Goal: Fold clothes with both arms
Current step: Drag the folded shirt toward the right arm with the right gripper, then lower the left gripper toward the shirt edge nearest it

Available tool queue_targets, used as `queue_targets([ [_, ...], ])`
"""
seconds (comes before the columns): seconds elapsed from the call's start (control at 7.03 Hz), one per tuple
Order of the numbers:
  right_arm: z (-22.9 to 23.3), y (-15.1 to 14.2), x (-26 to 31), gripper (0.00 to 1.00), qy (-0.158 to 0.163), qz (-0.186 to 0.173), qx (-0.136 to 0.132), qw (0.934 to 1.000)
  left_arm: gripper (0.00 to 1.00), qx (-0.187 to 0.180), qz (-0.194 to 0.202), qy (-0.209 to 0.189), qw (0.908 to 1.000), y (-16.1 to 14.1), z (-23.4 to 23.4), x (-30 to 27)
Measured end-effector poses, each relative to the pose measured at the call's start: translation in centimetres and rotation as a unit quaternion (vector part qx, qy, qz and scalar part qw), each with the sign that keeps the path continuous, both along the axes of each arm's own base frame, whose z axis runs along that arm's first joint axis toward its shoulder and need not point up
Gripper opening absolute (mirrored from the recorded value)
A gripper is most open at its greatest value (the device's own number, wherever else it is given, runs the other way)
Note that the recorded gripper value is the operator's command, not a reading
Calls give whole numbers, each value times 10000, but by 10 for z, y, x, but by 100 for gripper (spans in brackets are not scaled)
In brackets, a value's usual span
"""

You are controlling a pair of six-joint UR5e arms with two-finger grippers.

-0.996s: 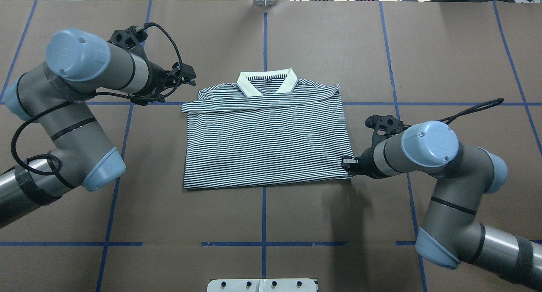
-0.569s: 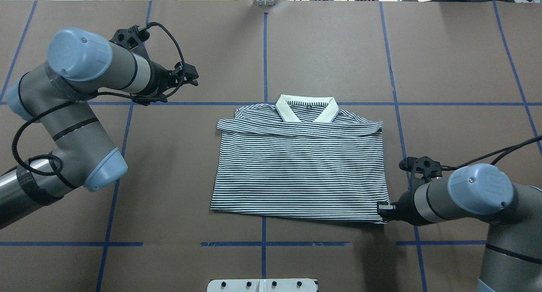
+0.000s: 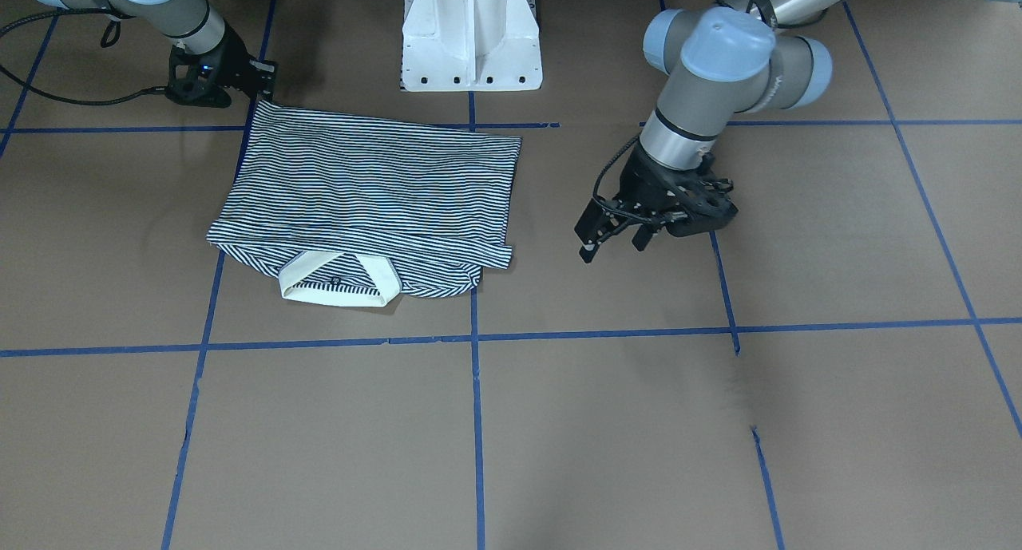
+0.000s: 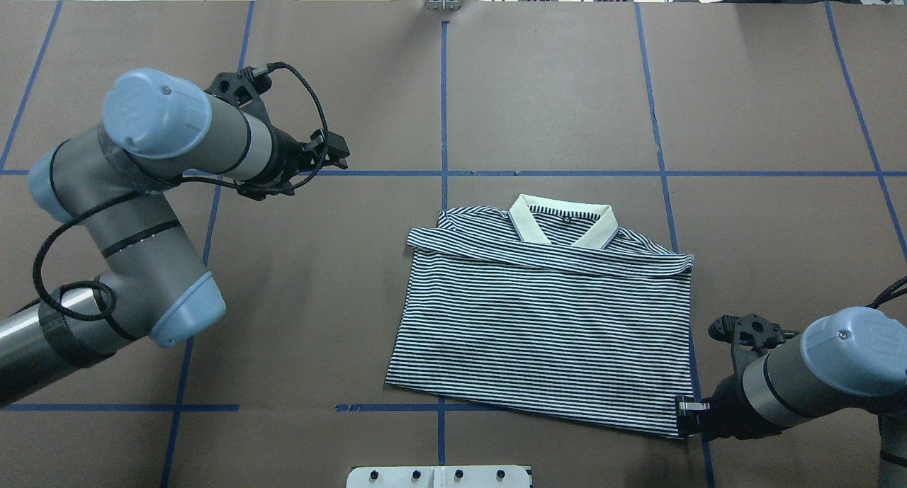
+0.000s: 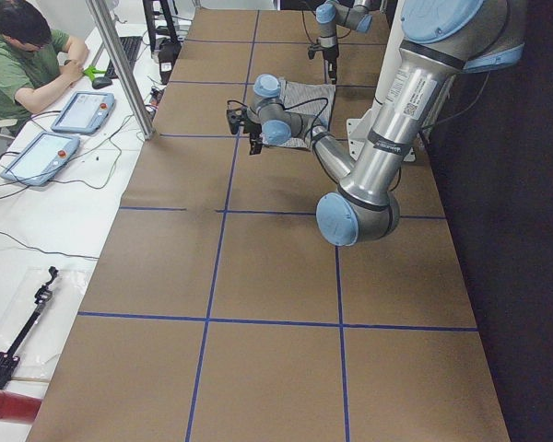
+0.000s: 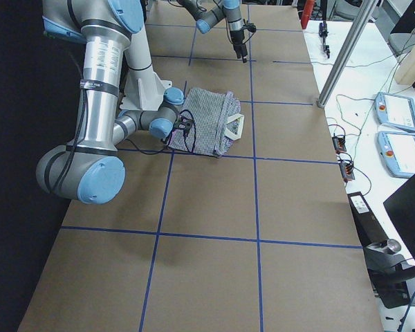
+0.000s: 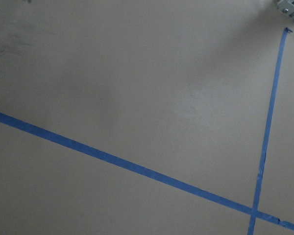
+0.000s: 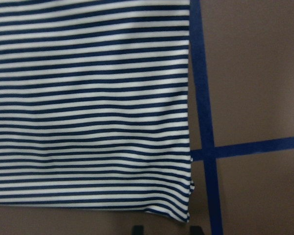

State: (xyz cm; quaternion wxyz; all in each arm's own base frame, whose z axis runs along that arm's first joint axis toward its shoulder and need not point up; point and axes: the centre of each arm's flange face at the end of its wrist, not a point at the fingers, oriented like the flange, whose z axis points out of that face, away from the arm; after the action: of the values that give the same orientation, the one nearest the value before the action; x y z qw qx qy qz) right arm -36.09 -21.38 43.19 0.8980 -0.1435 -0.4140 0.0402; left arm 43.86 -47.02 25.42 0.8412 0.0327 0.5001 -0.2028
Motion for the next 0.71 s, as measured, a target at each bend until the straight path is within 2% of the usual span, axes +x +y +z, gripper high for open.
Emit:
queue_targets([
  [0.14,-15,-10,5,100,-150,178,-13,9997,100,-269,255,-73,9993,41,-14,22],
  [0.43,-57,-57,13,100,-598,746,146,9953,100,-1190,551,-199,9912,130,-35,82],
  [0.57,-75,-78,19,100,-788,1000,248,9916,100,-1460,535,-294,9874,161,-38,107],
  [0.71,-89,-93,24,100,-919,1171,325,9883,100,-1581,443,-391,9857,180,-35,127],
])
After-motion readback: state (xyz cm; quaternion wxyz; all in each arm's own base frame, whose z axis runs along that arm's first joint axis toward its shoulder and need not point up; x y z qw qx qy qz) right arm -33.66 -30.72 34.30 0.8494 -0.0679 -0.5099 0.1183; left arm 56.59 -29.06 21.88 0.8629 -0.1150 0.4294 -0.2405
